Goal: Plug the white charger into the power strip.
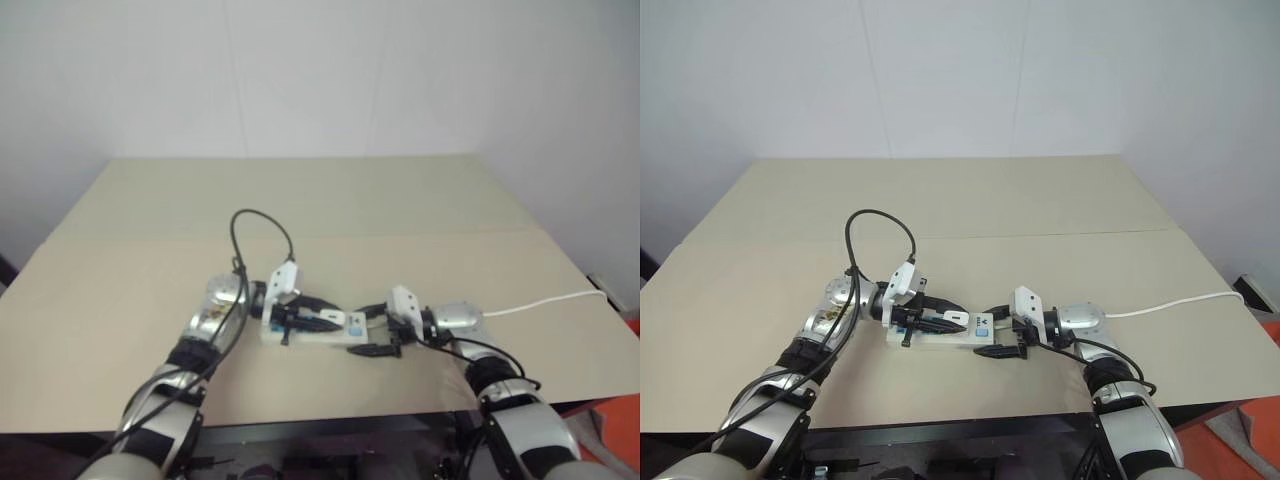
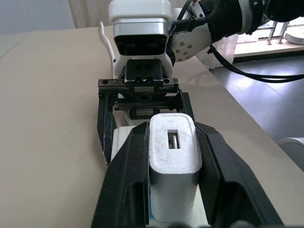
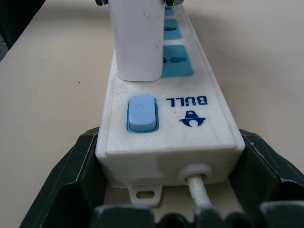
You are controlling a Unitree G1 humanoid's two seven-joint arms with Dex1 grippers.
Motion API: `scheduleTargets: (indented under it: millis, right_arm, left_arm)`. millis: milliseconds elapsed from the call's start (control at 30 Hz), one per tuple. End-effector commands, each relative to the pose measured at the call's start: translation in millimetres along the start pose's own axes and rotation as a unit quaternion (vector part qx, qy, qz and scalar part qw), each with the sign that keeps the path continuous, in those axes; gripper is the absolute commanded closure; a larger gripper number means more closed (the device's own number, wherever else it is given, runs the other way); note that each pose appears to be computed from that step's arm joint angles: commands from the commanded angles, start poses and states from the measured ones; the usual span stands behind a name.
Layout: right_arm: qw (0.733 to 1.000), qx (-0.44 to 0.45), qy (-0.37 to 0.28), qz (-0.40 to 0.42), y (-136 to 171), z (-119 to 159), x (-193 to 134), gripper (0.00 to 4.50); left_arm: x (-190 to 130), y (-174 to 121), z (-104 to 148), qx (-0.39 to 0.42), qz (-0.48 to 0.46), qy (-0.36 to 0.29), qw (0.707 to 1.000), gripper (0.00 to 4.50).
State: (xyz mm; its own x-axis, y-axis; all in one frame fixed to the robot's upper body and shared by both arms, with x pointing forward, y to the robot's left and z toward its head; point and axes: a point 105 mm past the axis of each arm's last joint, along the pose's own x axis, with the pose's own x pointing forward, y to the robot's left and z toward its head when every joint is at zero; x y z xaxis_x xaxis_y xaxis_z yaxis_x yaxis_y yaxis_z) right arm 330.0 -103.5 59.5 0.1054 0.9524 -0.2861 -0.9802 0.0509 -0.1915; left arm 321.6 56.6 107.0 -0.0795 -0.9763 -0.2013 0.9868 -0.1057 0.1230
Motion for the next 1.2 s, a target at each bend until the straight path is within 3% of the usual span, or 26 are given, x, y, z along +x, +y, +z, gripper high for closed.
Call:
scheduleTargets:
  millis: [33,333,567,700,800,867,1033,1200]
  right_arm:
    - [0.999,-0.002,0.018,0.027,8,-6,1,1.1]
    - [0.999,-0.001,0.018,0.03,8,-5,1,1.1]
    - [1.0,0.01,0.013,0.027,5,-3,-2,1.1]
    - [1.0,0.008,-0.006,0.005,-4,5,-6,1.1]
    - [1.0,0.005,-0.001,0.009,-6,8,-13,0.09]
    - [1.0,0.006,-0.006,0.007,-7,13,-19,0.04]
    - [1.0,-0.014,-0.016,-0.007,-4,29,-48,0.04]
    - [0.999,-0.03,0.003,-0.03,9,48,-99,0.04]
  left_arm:
    - [-15,-7,-48,-0.088,0.037,0.053,0.994,2.73]
    - [-32,-9,-35,-0.04,0.031,0.042,0.998,0.03]
    - [-64,-20,-2,-0.058,-0.001,0.029,0.998,0.01]
    - [-89,-17,10,-0.012,0.056,0.044,0.997,0.01]
    - [-110,-22,17,0.004,0.087,0.053,0.995,0.0]
    - [-119,-26,19,0.007,0.102,0.057,0.993,0.0]
    - [-137,-37,22,0.012,0.147,0.069,0.987,0.0]
    - [-152,-50,22,0.0,0.179,0.08,0.981,0.0]
